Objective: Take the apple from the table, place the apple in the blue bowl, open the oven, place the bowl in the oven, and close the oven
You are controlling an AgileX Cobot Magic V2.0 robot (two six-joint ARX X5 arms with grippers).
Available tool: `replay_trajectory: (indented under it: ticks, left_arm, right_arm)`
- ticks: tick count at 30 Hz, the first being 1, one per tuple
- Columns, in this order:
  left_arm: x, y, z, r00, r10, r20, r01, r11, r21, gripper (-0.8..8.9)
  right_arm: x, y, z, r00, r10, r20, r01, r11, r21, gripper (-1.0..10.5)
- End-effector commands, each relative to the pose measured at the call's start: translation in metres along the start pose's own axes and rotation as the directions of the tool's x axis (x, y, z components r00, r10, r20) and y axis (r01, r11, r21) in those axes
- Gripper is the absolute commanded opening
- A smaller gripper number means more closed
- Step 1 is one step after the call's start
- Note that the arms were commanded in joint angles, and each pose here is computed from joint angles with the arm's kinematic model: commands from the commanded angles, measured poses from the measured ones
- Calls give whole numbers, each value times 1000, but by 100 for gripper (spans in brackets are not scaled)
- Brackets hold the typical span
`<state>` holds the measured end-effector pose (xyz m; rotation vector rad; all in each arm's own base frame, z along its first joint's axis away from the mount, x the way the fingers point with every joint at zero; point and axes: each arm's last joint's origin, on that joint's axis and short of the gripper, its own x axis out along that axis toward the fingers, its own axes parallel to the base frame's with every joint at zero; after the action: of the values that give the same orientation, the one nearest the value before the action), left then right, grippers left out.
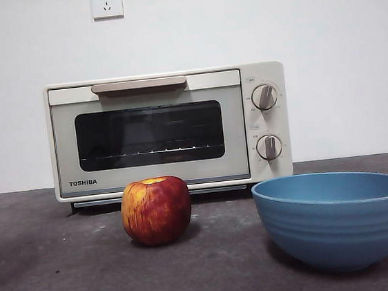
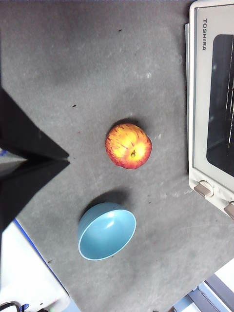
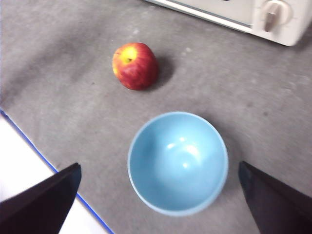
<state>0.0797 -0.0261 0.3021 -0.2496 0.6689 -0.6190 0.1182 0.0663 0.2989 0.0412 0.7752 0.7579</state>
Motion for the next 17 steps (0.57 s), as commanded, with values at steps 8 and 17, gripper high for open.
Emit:
replay_trajectory:
  ticks: [8,17]
  left_arm:
    - [-3,-3,5,1000,-7,21,6,1000,30,7]
    - [-3,-3,5,1000,-7,20,6,1000,29,7]
  right_arm:
    - [66,20,41,992,124,-29,-125,992,-22,515]
    - [146,47,84,982,107,-156,-121,989,-82,515]
